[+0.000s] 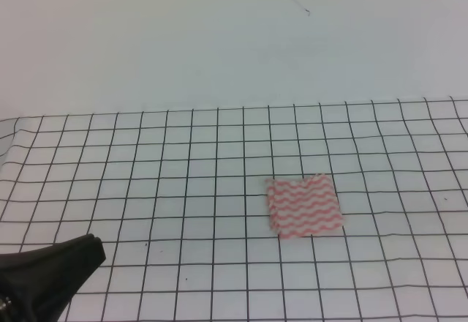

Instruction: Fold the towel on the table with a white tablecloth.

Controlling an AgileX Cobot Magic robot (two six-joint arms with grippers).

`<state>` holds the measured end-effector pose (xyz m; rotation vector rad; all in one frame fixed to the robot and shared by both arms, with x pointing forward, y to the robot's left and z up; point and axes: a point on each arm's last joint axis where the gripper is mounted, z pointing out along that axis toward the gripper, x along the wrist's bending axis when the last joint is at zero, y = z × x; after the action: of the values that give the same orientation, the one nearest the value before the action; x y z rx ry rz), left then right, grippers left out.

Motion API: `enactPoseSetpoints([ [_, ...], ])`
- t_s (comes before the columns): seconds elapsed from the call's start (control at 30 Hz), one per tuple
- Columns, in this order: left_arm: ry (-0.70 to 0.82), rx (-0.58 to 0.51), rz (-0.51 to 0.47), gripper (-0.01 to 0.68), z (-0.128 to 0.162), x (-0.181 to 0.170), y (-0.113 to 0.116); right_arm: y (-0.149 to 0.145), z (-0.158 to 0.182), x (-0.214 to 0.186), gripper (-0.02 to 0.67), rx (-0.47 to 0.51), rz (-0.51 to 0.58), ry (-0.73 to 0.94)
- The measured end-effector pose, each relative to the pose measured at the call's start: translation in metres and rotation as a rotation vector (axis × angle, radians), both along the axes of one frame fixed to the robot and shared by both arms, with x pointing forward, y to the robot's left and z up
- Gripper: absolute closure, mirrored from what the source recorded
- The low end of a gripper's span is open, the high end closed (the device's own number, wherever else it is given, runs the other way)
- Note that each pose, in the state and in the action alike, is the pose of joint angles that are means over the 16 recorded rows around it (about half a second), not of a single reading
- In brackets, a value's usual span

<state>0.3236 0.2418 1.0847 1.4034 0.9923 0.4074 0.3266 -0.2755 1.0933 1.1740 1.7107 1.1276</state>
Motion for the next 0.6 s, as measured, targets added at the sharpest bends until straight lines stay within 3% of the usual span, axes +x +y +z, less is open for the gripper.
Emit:
enactPoseSetpoints([
  [0.27, -0.035, 0.069, 0.106, 0.672, -0.005, -0.009, 0.011, 0.000, 0.000, 0.000, 0.650, 0.000, 0.000, 0.000],
  [0.6, -0.063, 0.143, 0.467, 0.672, -0.053, -0.023, 0.043, 0.000, 0.000, 0.000, 0.650, -0.001, 0.000, 0.002],
])
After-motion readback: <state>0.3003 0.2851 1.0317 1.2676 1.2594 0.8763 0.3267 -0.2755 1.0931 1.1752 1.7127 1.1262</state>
